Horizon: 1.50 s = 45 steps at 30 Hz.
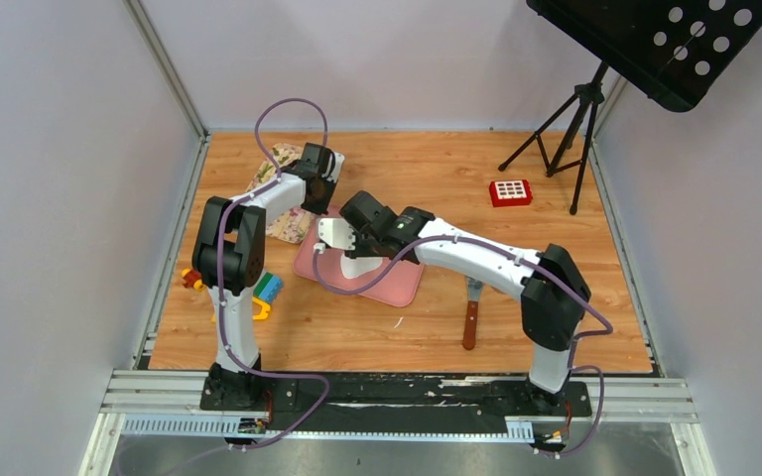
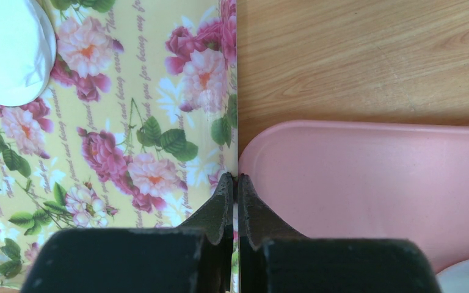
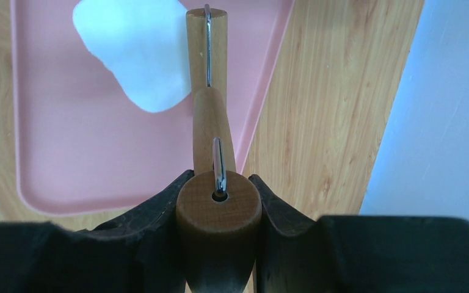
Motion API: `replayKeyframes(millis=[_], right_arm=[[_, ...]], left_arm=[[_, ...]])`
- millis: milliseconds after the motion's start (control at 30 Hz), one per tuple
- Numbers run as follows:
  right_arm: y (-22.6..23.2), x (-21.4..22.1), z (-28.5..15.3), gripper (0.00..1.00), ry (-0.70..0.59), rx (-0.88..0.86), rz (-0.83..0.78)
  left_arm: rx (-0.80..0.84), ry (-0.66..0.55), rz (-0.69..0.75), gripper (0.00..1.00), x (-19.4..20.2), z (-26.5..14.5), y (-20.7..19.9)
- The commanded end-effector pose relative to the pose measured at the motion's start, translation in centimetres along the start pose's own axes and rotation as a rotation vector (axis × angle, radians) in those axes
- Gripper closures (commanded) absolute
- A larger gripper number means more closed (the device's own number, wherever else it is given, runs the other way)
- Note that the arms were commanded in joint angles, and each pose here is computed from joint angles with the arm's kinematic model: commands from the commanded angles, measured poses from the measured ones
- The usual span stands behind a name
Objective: Roll out the dumpling wrappers from the dough
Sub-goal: Flatten out the dough on the work surface.
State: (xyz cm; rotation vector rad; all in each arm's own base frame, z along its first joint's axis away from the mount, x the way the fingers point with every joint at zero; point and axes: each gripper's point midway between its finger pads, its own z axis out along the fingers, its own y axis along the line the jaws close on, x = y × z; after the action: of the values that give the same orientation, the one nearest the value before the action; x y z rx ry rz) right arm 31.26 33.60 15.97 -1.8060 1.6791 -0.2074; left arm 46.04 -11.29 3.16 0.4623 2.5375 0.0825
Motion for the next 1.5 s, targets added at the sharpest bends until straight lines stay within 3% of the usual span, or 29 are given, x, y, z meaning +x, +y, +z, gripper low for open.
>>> replayKeyframes(millis=[0, 300, 833, 1467], right_arm=[[-2.5, -2.9, 1.0, 1.0, -0.064, 0.126, 0.015], [1.5, -2.6, 3.4, 1.0, -0.033, 0.013, -0.109], [10.6, 2.1, 2.1, 1.0, 0.048, -0.285, -0.201], [15.4, 4.3, 0.7, 1.0, 0.107, -0.502, -0.26]], left_arm=[[0.011, 0.105, 0.006, 1.0, 3.5, 0.7, -0.5], [0.014, 0.103, 0.007, 1.0, 3.4, 0.6, -0.6], [0.009, 0.095, 0.004, 1.0, 3.2, 0.4, -0.5], [0.009, 0.09, 0.004, 1.0, 3.1, 0.2, -0.5]])
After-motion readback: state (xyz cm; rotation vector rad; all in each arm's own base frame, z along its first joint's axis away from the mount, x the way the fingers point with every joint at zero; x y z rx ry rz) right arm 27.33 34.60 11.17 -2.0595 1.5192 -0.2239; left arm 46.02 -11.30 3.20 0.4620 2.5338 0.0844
